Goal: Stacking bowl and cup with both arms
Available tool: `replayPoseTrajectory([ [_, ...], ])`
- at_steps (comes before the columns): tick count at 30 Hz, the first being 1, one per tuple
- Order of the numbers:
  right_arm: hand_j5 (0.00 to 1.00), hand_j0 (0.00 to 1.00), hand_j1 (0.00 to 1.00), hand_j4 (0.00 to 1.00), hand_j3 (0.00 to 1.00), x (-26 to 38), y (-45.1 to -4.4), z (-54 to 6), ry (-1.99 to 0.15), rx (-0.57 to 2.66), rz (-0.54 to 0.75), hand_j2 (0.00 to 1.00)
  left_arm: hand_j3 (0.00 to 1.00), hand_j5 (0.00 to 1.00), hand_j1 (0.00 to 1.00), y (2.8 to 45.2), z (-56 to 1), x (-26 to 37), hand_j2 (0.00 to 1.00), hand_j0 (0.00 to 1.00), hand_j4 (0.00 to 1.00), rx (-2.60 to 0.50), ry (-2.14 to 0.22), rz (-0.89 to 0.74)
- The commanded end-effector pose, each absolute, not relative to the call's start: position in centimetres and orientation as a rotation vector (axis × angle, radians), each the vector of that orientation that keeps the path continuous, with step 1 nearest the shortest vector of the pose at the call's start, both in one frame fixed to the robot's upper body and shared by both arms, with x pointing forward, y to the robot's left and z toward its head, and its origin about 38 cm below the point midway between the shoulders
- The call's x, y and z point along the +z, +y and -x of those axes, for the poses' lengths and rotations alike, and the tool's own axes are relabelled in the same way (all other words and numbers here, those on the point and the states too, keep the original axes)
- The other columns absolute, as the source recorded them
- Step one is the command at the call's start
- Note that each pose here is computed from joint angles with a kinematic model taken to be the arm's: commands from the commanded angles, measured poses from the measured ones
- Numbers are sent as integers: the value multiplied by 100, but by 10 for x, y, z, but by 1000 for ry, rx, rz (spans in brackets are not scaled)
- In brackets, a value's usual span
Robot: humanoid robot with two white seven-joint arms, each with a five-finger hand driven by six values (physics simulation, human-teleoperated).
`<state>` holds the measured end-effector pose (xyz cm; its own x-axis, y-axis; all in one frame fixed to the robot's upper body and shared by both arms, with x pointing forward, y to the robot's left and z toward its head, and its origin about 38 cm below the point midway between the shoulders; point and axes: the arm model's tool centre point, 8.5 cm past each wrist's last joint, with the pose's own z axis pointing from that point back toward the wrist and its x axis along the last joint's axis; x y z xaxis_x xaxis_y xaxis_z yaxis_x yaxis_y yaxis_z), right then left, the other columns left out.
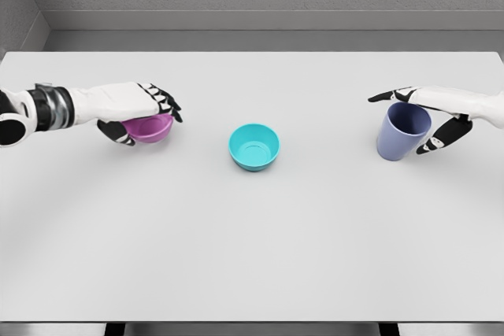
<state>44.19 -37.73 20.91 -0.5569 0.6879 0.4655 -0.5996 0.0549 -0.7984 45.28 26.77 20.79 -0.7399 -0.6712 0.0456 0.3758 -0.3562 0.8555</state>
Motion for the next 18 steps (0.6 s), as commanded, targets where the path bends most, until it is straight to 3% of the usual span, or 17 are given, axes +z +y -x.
replayPoseTrajectory([
  [1, 100, 100, 100, 100, 100, 208, -378, -443, -1359, 1672, 96, 100, 83, 83, 83, 259, -452, 209, 83, 83, 83, -2133, -1239, -416],
  [18, 100, 100, 100, 100, 100, 199, -379, -449, -1330, 1667, 115, 100, 83, 83, 83, 206, -452, 225, 83, 83, 83, -2199, -1366, -419],
])
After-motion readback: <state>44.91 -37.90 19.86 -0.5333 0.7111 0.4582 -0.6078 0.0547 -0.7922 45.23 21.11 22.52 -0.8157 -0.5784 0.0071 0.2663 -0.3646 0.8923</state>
